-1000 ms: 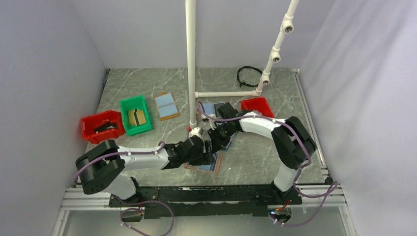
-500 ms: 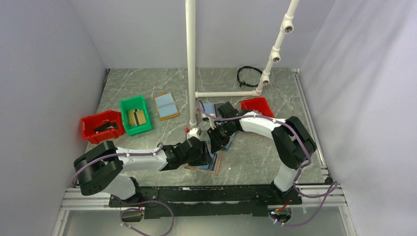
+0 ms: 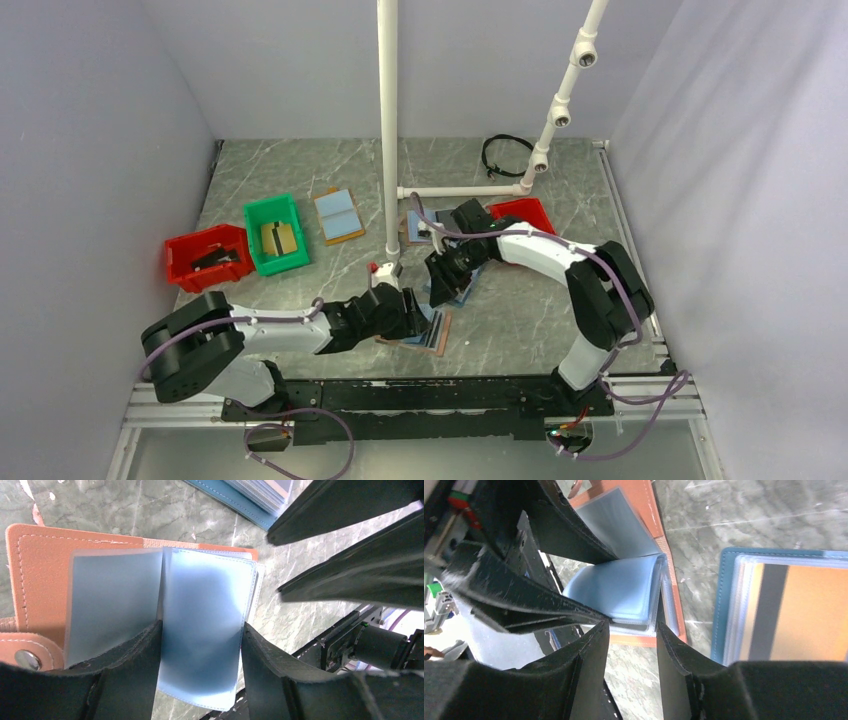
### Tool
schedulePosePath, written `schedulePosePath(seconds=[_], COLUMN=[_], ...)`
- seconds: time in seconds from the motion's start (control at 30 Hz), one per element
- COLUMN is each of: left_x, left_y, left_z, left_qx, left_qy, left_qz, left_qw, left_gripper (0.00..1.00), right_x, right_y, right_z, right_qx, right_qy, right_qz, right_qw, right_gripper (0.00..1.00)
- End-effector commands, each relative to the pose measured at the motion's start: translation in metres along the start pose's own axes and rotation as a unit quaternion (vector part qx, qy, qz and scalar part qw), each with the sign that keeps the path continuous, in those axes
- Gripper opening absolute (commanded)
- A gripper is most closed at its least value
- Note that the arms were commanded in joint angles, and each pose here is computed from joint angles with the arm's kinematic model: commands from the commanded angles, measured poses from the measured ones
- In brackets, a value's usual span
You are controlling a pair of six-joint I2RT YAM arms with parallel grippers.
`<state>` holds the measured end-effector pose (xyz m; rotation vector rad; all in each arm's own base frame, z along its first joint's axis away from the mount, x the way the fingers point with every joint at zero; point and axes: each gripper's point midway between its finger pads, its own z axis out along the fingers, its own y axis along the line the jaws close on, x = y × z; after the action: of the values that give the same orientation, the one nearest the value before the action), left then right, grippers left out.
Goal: Take the credit cards out of the card holder
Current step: Remove the credit card from the card holder.
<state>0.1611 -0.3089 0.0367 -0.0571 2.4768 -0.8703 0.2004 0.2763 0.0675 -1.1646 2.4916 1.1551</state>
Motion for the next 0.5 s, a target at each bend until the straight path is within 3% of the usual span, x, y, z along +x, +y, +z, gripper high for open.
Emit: schedulePosePath(seconds=[0.0, 0.47], left_x=[0.042, 0.033], left_y=[0.049, 0.038], left_z=[-0.006, -0.020], left_qx=[-0.056, 0.027], left_qy=[0.071, 0.055], left_qz=[0.002, -0.060], left_qw=[0.996, 0.996], left_gripper=[0.35, 0.33], right_x=[-0.024, -0.030], right_y=[0.015, 0.050], right_z=[-0.025, -0.038], right_qx=[-0.008, -0.069], right_qy=[-0.047, -0.083], right_qz=[-0.053, -0.112], right_qw=[0.997, 0.988], right_gripper=[0.42, 0.29])
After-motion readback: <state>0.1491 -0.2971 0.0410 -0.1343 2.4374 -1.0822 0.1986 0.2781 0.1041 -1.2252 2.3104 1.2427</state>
